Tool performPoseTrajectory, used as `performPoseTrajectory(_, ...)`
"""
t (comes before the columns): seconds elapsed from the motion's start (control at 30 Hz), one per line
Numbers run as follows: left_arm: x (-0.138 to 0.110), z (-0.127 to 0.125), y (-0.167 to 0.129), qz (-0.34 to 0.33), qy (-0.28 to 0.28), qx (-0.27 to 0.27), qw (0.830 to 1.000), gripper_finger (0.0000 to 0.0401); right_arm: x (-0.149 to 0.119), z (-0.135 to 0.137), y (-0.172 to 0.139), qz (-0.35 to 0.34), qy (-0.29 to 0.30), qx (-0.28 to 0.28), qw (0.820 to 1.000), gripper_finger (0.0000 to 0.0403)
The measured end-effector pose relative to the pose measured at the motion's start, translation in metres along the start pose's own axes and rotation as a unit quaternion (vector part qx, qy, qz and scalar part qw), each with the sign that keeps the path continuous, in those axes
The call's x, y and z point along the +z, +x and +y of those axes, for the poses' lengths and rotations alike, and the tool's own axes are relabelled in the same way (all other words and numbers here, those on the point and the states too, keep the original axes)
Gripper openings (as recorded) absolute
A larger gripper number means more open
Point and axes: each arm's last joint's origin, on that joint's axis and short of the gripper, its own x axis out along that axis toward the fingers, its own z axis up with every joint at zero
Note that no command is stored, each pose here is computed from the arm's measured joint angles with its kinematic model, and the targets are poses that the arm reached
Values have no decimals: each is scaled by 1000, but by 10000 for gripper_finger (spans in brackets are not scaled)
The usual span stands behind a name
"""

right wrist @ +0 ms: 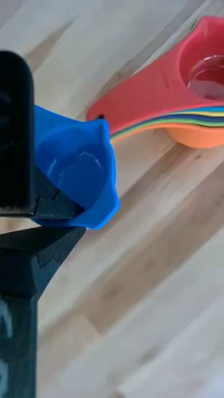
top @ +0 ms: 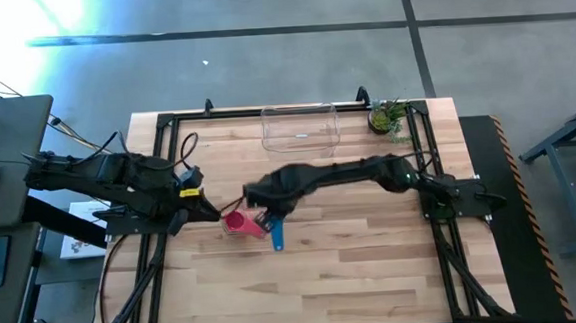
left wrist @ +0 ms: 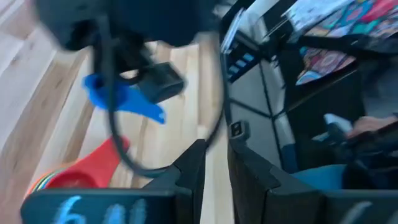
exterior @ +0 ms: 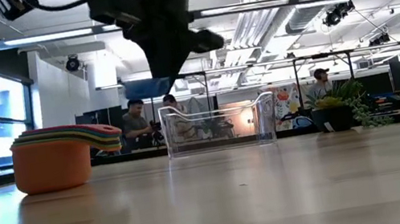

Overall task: Nest measuring cups in basket
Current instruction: Stack the blue measuring cup on top of the red measuring cup

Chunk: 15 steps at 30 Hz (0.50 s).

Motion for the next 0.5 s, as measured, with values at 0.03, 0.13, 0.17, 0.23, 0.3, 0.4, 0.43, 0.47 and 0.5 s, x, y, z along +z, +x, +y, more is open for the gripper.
performPoseTrajectory(0.03,1,-1,-1,-8,2,-5,1000,58,5,-4,0,2,-18,3,1000,4)
performPoseTrajectory(0.13,6,-5,-4,-38,7,-25,999,58,19,-15,0,7,-68,21,997,4)
performPoseTrajectory(0.17,7,-5,-6,-45,4,-29,999,58,23,-18,0,7,-83,28,996,4)
performPoseTrajectory(0.23,11,-7,-9,-72,-3,-44,996,58,30,-23,0,8,-110,40,993,4)
performPoseTrajectory(0.3,14,-9,-14,-96,-9,-59,994,58,37,-27,0,2,-133,50,990,4)
performPoseTrajectory(0.4,21,-15,-23,-145,-11,-92,985,58,45,-33,0,-7,-159,63,985,4)
performPoseTrajectory(0.43,23,-17,-26,-160,-9,-101,982,58,48,-34,0,-9,-167,69,984,4)
performPoseTrajectory(0.47,26,-19,-29,-181,-5,-112,977,58,50,-35,0,-13,-175,77,981,4)
performPoseTrajectory(0.5,30,-22,-32,-205,0,-127,970,58,52,-35,0,-20,-184,85,979,4)
